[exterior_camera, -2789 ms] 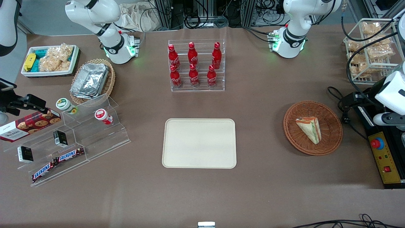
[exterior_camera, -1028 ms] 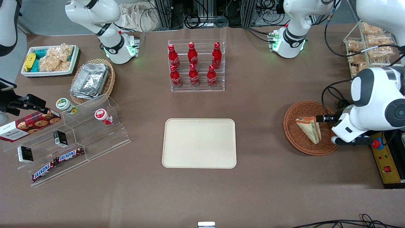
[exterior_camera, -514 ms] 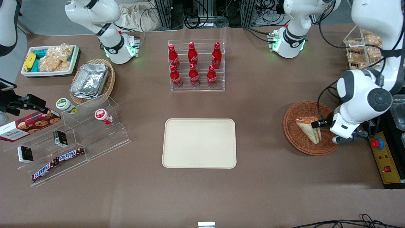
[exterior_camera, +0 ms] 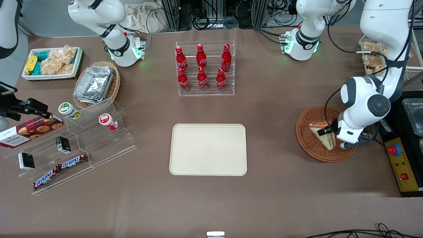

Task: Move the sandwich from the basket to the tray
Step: 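Lower the open left gripper around the sandwich and close it, then lift the sandwich and carry it with the left gripper over the tray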

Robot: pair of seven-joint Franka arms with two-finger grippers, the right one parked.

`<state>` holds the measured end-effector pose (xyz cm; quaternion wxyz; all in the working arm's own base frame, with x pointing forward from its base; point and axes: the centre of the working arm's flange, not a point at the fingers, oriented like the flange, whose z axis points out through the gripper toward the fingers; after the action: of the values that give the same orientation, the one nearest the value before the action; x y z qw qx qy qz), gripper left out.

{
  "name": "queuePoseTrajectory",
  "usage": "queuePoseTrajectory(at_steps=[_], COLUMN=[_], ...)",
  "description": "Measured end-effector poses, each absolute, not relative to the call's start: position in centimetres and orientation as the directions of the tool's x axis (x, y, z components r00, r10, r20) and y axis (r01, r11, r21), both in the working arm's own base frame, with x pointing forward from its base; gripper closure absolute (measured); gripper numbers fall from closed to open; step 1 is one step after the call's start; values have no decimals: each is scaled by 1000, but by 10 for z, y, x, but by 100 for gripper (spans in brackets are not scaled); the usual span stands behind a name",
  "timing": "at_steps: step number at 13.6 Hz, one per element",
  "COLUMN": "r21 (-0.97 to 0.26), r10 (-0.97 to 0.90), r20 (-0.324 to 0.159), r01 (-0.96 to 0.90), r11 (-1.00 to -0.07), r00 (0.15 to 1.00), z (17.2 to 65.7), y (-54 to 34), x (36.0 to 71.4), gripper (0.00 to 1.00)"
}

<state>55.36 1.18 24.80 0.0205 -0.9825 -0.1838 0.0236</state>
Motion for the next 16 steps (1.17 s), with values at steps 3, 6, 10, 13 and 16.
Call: queuePoseTrajectory(at_steps=[3,6,10,13,16], r21=[-43,-34,-81,-104,-65], r10=[410,426,397,340,204], r20=[-24,-16,-115,-183,-175], r01=[409,426,390,325,195], r11=[-912,-904,-917,-940,-979], r00=[912,904,910,923,963], z=[248,263,317,417,524], y=[9,-6,-34,-53,-58], x=[559,571,595,615,617], gripper=[29,61,75,78,85])
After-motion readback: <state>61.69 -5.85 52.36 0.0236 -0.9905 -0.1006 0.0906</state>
